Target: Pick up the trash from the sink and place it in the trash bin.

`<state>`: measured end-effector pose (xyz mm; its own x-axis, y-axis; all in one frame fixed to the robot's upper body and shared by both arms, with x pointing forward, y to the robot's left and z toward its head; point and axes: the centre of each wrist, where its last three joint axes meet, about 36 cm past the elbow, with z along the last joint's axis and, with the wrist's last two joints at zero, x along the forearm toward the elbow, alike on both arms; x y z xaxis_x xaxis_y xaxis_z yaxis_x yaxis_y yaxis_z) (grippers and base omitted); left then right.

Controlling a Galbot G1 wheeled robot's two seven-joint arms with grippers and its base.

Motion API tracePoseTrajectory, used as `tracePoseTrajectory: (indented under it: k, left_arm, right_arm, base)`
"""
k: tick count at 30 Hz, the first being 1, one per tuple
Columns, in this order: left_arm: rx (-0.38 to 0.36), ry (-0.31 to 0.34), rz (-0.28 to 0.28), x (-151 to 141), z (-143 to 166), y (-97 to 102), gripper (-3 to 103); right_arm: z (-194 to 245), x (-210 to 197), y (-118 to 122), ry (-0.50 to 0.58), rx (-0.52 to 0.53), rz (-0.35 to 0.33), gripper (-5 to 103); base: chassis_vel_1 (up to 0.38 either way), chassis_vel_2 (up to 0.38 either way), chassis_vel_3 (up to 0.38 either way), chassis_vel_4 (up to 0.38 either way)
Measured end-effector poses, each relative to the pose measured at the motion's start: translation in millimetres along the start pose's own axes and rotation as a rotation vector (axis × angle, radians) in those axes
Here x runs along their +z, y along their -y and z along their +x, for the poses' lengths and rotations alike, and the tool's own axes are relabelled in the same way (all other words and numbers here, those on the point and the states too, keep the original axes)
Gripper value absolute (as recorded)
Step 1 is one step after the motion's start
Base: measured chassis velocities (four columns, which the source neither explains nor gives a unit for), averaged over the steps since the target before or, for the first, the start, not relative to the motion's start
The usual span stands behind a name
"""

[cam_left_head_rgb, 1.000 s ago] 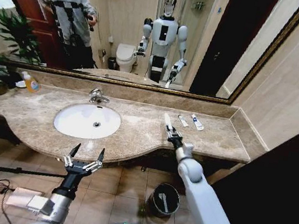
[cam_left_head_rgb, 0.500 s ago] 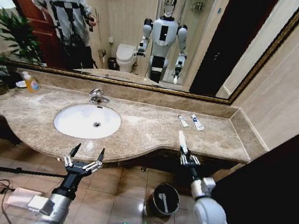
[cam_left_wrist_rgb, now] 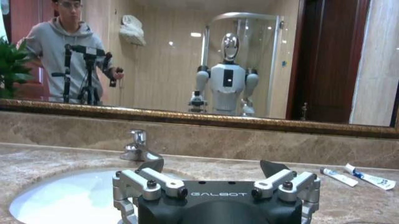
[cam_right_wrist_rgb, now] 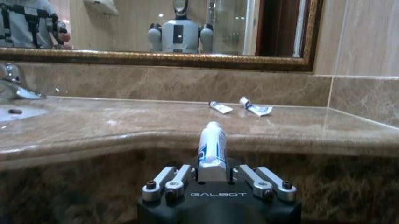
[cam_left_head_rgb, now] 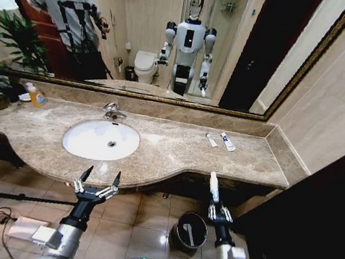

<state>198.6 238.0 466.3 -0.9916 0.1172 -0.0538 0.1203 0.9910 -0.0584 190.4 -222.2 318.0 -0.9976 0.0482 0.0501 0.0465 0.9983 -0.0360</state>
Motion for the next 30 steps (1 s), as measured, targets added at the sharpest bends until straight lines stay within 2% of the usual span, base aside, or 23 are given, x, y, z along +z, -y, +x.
tracePoseTrajectory:
  k: [2,9,12,22,27,28,30]
  left_arm:
    - [0.000,0.000,0.000,0,0,0.0,100]
    - [0.000,0.000,0.000,0,0,0.0,100]
    - [0.000,0.000,0.000,0,0,0.0,100]
    - [0.000,0.000,0.000,0,0,0.0,100]
    - [0.000,0.000,0.000,0,0,0.0,100]
    - [0.000,0.000,0.000,0,0,0.0,100]
    - [0.000,0.000,0.000,0,0,0.0,100]
  right_arm:
    - [8,12,-6,-0.029,-0.004,0.000,26]
    - [10,56,-4,-0.123,-0.034,0.008,26]
    - [1,92,4,-0.199,-0.038,0.029,26]
    - [-19,161,38,-0.390,-0.083,0.067,26]
    - [-27,187,41,-0.443,-0.088,0.096,26]
    - [-29,204,40,-0.473,-0.093,0.126,26]
    - [-32,212,39,-0.489,-0.096,0.139,26]
  base:
    - [0.000,0.000,0.000,0.000]
    - [0.000,0.000,0.000,0.000]
    - [0.000,0.000,0.000,0.000]
    - [0.000,0.000,0.000,0.000]
    - [0.000,0.000,0.000,0.000]
    - [0.000,0.000,0.000,0.000]
    - [0.000,0.000,0.000,0.000]
